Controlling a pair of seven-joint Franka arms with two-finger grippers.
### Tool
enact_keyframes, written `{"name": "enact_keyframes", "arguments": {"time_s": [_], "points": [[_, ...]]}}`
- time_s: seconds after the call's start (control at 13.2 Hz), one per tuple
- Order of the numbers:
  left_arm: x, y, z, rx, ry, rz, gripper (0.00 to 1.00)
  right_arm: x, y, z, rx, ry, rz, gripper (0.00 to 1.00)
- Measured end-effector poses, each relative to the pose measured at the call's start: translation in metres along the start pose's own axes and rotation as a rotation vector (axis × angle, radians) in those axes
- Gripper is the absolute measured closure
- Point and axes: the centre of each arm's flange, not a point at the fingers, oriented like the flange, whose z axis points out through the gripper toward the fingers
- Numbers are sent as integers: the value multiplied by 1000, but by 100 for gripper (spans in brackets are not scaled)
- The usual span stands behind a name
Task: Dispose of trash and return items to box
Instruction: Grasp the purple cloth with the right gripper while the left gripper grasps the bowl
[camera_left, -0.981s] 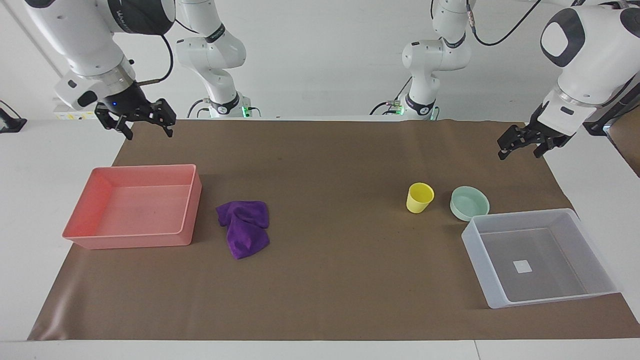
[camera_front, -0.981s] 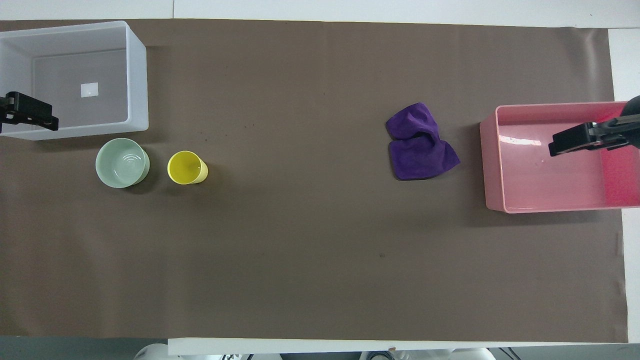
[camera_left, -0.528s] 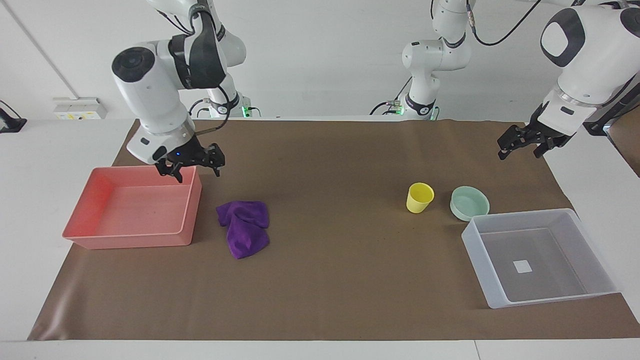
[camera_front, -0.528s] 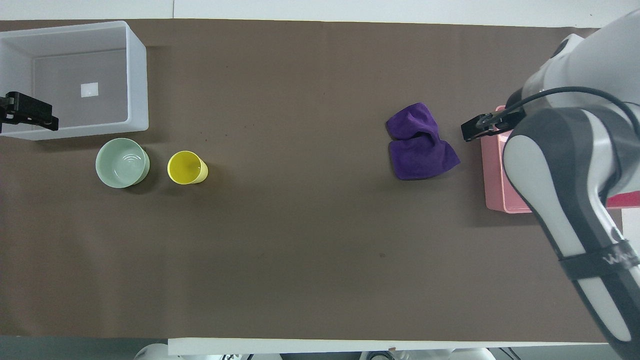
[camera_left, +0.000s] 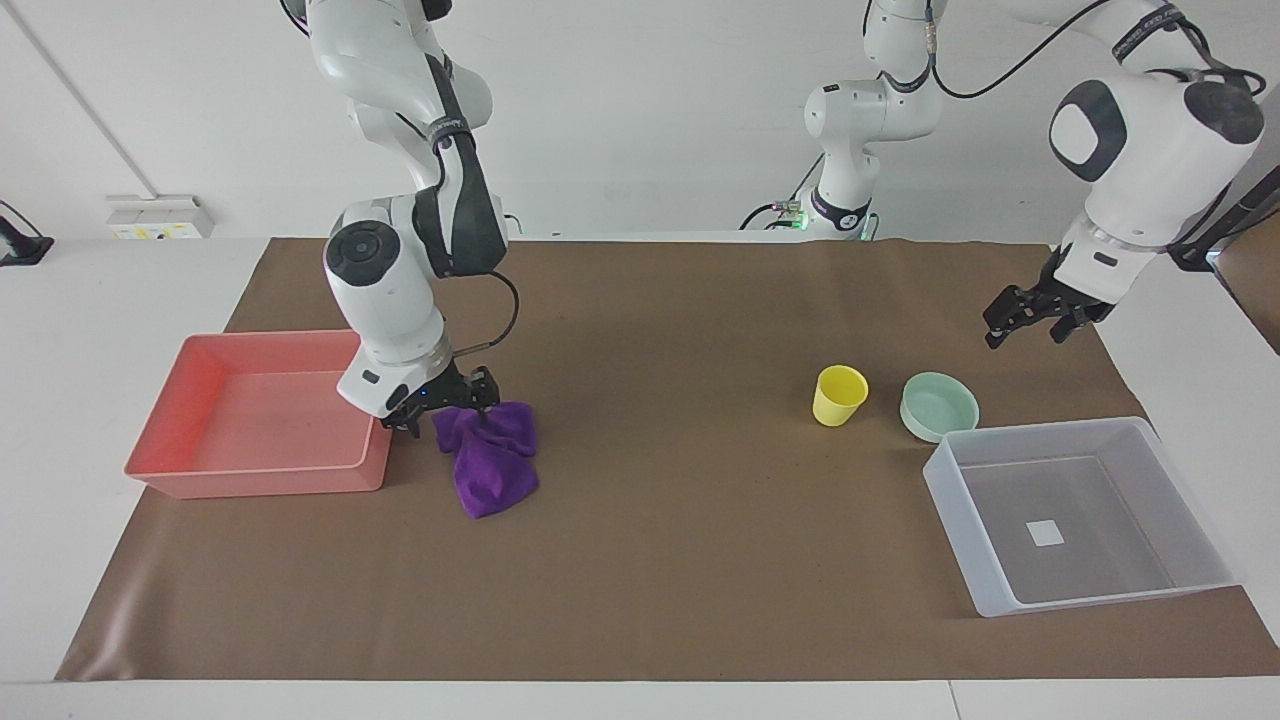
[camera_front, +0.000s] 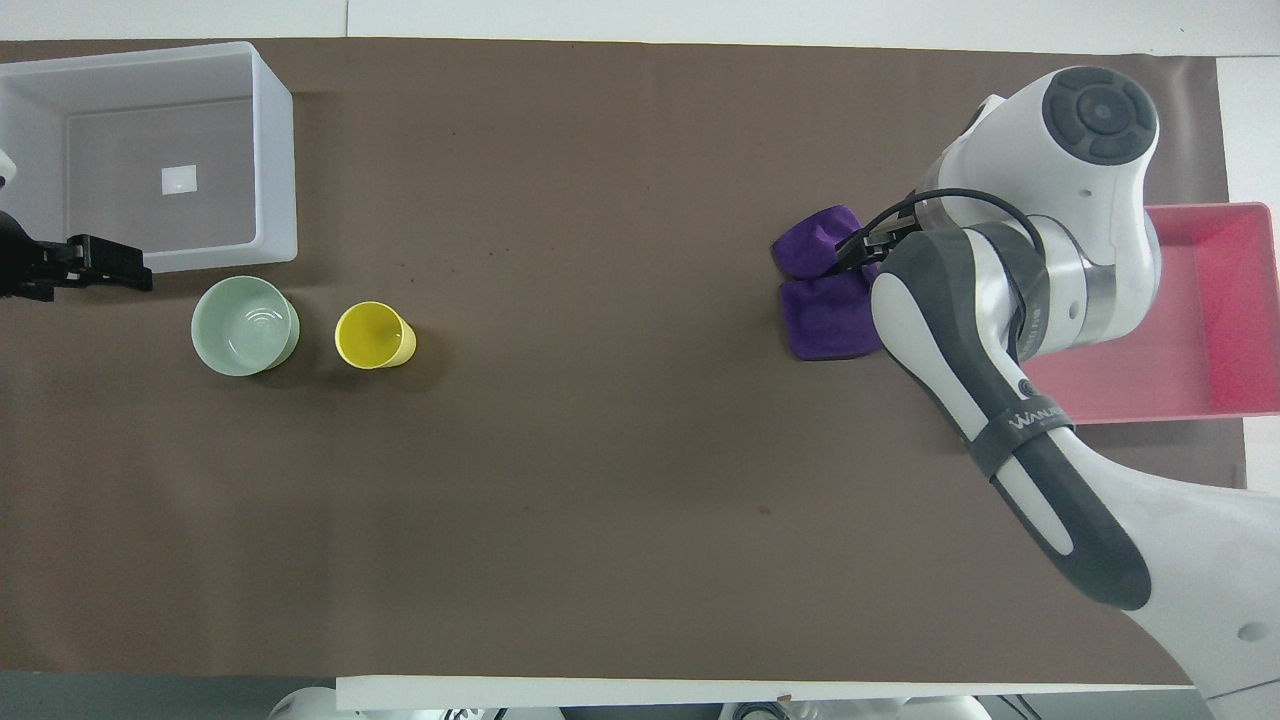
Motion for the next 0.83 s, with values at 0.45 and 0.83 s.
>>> {"name": "enact_keyframes", "arguments": {"time_s": [0.45,0.83], "points": [[-27,0,121,3,50,-42,0,8,-16,57,-6,24,-26,15],[-24,4,149,4,43,-58,64,5,-19,61,-6,6,-30,75]]}}
